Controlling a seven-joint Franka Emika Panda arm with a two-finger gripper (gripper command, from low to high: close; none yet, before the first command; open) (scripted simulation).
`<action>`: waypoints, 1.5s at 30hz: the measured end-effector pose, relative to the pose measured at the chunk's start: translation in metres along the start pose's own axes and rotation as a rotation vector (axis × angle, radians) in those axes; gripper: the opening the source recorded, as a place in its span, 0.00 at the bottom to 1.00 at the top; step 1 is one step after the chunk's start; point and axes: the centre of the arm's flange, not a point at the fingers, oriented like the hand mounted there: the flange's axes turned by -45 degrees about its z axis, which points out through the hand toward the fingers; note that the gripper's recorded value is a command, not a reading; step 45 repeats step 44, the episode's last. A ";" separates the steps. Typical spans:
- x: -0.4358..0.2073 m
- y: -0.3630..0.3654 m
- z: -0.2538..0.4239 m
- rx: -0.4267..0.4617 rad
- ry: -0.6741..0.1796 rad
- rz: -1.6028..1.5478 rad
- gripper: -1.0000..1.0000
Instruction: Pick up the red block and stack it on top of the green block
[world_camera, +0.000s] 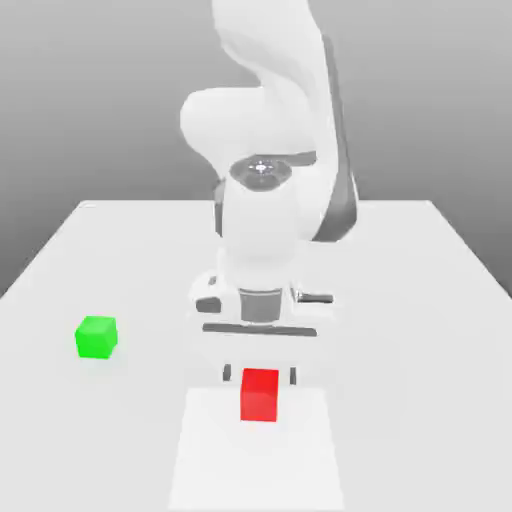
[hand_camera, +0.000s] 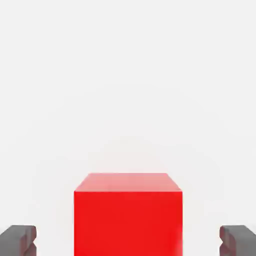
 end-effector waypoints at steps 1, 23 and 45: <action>-0.001 0.000 0.005 0.000 0.000 0.000 0.00; -0.019 0.132 -0.080 -0.017 0.007 0.482 0.00; -0.129 0.280 -0.033 0.004 0.001 1.191 1.00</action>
